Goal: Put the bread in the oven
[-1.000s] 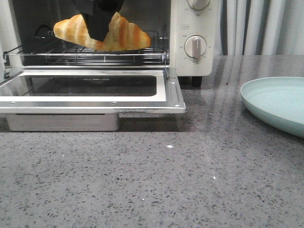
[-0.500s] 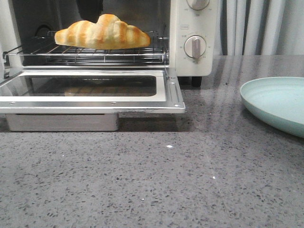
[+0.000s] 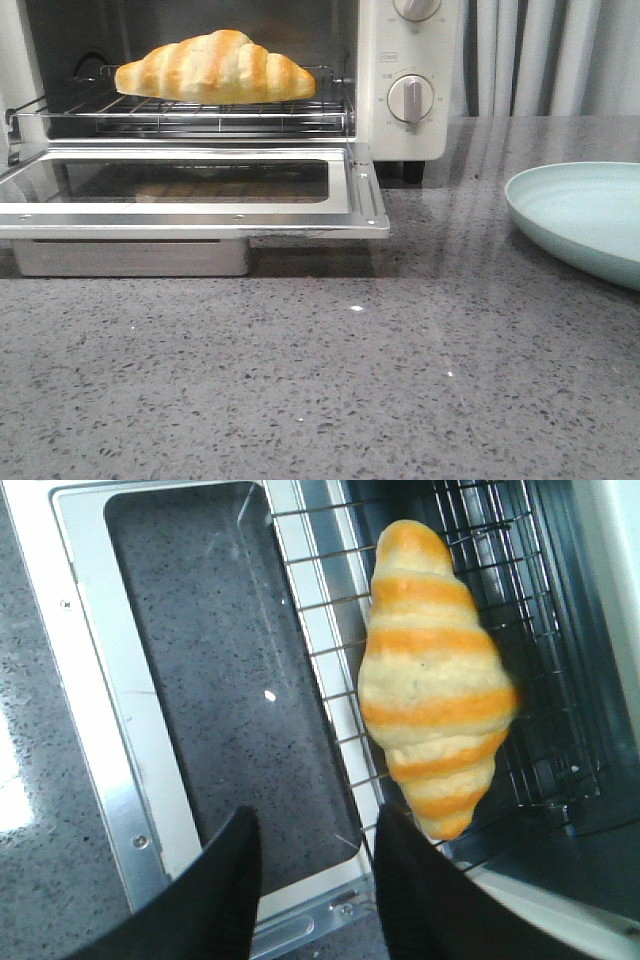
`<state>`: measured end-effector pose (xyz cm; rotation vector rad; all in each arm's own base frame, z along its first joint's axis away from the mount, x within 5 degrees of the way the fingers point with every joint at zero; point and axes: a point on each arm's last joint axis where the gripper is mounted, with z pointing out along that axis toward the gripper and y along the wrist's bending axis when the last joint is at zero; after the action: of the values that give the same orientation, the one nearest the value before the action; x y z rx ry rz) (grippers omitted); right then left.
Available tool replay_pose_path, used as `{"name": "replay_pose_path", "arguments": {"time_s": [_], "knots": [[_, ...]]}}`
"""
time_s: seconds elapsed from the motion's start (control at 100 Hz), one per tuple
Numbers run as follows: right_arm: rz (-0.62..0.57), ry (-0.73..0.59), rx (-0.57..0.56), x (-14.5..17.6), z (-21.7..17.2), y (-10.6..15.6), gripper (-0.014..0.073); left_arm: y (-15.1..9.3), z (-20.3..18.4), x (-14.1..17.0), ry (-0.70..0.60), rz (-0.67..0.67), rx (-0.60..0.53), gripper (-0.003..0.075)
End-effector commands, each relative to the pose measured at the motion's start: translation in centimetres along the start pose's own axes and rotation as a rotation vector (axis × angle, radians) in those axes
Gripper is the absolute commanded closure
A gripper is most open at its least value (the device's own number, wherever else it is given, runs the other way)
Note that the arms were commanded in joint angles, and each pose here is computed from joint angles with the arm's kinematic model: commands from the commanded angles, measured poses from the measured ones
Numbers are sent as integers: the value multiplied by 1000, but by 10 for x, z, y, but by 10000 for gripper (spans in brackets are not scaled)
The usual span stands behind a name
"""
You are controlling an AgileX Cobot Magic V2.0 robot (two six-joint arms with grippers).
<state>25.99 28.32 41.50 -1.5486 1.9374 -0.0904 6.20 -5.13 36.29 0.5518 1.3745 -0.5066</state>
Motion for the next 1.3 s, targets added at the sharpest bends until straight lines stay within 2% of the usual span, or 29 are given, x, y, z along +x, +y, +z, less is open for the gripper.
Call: {"name": "replay_pose_path", "arguments": {"time_s": [0.0,0.12,0.3,0.62,0.78,0.96,1.14,1.29], "knots": [[30,-84,48,2,-42,-8,366,0,-2,-18,-103,-1,3,740],[72,-76,43,6,-51,-7,371,0,-2,-18,-103,-1,3,740],[98,-137,38,9,-73,-7,377,1,-2,-18,-103,18,1,740],[141,-214,43,24,-122,-5,524,1,-2,-18,-103,23,0,740],[157,-271,63,34,-149,-5,570,1,-2,-18,-103,23,0,740],[164,-327,92,43,-172,-4,580,1,-2,-18,-103,23,0,740],[162,-412,137,53,-177,1,580,1,-1,-17,-97,25,0,740],[183,-451,239,69,-164,6,580,1,-1,-17,-92,25,0,740]]}}
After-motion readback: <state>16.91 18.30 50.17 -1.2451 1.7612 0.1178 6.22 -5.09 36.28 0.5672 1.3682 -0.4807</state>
